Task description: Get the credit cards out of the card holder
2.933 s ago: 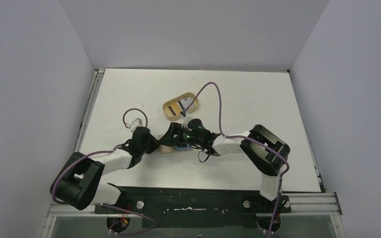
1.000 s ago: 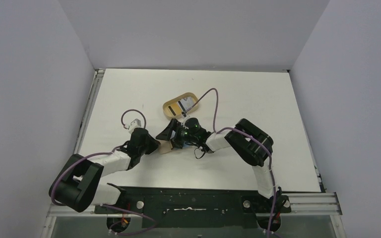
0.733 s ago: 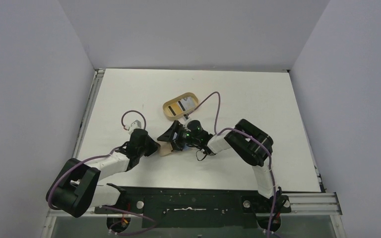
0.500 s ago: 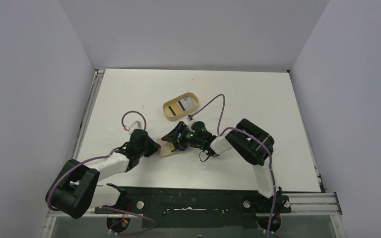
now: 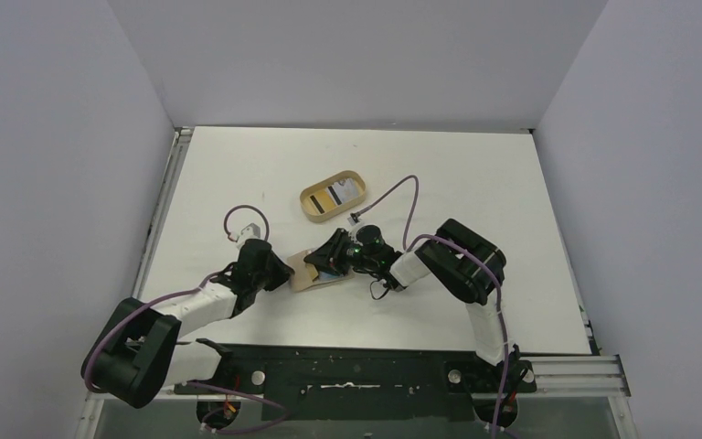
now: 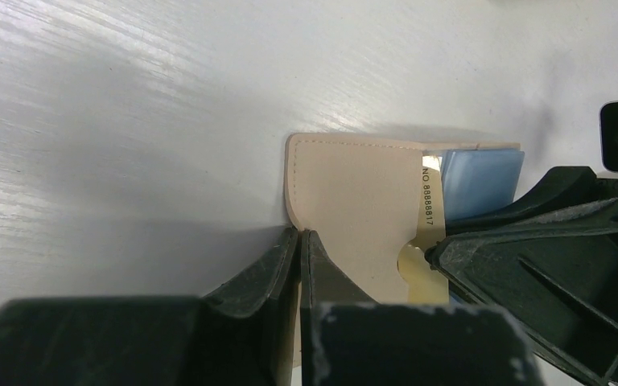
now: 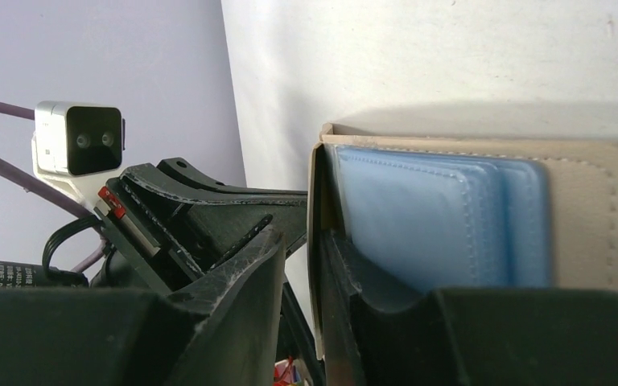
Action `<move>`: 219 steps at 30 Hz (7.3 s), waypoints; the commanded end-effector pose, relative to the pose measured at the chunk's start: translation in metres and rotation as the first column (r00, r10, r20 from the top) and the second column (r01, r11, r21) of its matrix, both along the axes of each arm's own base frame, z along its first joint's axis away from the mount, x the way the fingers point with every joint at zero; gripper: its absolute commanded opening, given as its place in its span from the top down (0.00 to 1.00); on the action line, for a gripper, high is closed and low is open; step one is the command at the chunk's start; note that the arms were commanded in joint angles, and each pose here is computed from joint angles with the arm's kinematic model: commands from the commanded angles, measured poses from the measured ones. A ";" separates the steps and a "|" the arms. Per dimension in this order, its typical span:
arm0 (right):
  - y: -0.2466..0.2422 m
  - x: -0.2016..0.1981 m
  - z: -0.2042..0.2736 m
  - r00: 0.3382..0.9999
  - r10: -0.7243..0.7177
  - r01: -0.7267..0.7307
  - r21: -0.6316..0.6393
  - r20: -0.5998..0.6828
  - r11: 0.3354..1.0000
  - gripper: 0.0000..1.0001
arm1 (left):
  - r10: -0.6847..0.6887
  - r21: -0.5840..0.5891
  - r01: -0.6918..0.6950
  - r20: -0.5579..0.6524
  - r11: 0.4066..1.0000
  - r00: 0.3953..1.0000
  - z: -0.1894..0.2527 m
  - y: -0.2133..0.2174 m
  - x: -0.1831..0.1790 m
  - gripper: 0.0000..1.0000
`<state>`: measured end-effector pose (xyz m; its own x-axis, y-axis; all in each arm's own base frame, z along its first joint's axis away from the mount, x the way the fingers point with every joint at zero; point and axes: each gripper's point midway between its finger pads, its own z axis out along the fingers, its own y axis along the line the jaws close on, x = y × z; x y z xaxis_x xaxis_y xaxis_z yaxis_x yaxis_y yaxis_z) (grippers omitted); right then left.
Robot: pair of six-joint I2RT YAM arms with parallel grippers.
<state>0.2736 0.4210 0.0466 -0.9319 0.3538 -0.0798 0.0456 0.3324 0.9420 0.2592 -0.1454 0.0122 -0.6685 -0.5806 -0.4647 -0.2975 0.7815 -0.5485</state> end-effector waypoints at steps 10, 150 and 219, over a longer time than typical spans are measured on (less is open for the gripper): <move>0.004 0.015 0.055 0.988 -0.025 0.009 0.103 0.153 0.995 1.00 | -0.034 0.083 0.044 -0.124 0.996 0.992 -0.028 0.015 -0.033 1.00; -0.146 0.176 0.194 0.815 0.214 0.176 -0.582 0.538 0.794 0.30 | -0.254 0.114 0.229 0.328 0.967 0.910 0.218 0.063 0.048 0.03; -0.105 -0.034 -0.030 0.928 0.347 -0.153 -0.708 0.136 0.689 1.00 | -0.111 -0.075 0.113 0.028 0.991 0.993 0.068 -0.014 -0.026 1.00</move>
<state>0.2400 0.3092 0.0216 -0.8909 -0.1483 -0.4293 -0.3319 0.8578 0.3925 0.2191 -0.1492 0.0451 -0.7480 -0.5240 -0.4073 -0.2457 0.7887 -0.5635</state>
